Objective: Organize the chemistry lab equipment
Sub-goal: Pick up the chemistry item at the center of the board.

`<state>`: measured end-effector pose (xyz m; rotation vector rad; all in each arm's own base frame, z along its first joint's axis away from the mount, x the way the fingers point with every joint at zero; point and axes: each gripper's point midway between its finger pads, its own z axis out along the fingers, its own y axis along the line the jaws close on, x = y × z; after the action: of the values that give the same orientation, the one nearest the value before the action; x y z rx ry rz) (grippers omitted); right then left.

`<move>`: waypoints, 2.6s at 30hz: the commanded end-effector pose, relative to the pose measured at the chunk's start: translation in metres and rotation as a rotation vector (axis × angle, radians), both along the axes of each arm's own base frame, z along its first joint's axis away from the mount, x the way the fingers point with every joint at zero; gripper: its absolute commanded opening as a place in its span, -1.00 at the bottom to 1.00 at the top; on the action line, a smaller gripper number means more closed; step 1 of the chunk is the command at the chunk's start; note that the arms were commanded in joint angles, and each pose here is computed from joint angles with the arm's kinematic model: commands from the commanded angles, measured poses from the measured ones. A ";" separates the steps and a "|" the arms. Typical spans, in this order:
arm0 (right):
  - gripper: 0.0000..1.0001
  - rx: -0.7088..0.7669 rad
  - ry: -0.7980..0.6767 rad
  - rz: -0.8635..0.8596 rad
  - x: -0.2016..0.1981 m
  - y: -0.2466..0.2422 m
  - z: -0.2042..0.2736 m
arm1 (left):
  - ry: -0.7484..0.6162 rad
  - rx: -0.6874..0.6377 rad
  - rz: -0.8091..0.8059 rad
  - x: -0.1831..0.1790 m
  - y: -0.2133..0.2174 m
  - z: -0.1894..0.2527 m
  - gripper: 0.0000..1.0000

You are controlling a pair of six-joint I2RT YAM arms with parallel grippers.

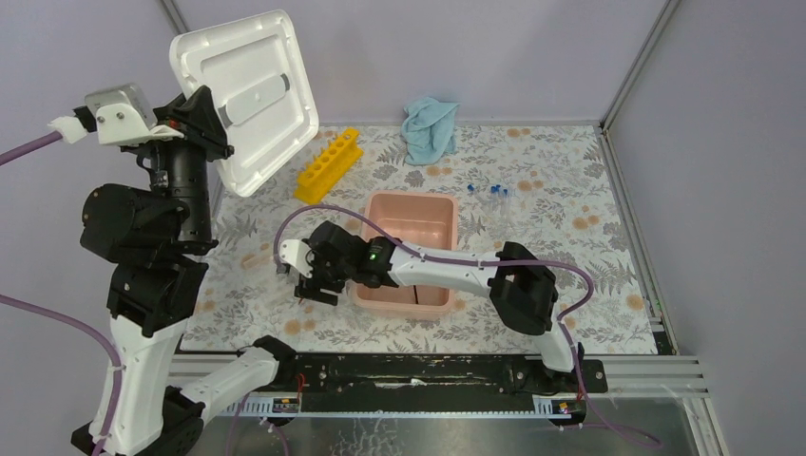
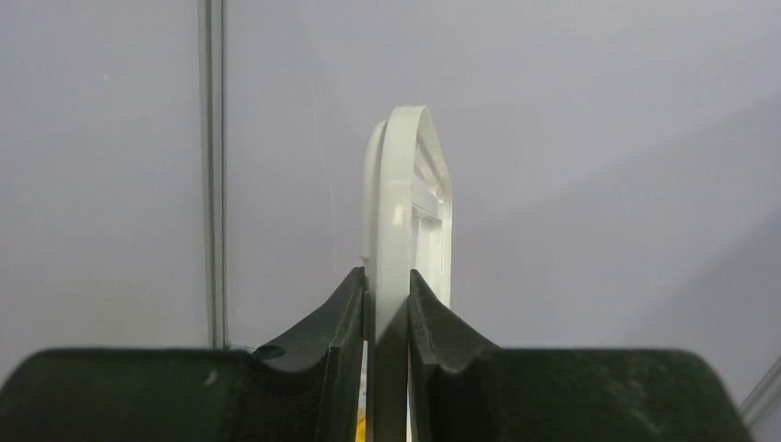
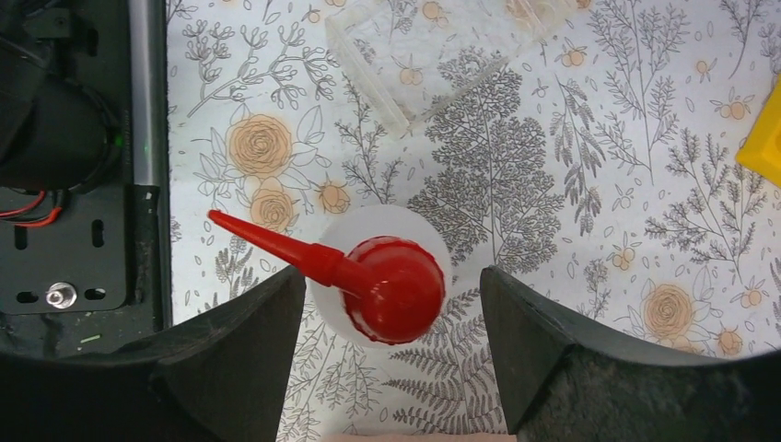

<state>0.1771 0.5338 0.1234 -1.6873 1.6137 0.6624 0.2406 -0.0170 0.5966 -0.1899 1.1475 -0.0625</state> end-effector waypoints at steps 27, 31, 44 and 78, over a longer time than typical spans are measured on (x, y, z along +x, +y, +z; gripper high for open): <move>0.03 0.152 0.076 0.084 0.010 0.022 0.031 | -0.035 -0.019 0.001 0.006 -0.003 0.004 -1.00; -0.10 0.152 0.092 0.093 0.008 0.025 0.031 | -0.031 -0.018 0.000 0.007 -0.004 0.002 -1.00; -0.60 0.170 0.103 0.070 0.006 0.021 0.043 | -0.032 -0.010 0.005 0.006 -0.003 0.001 -1.00; -0.66 0.400 -0.148 -0.396 0.029 -0.122 0.241 | -0.065 -0.026 0.081 0.003 0.011 0.010 -1.00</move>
<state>0.1988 0.4406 0.3497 -1.1606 1.5059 0.6804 0.2532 -0.0100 0.5850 -0.2074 1.1579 0.0354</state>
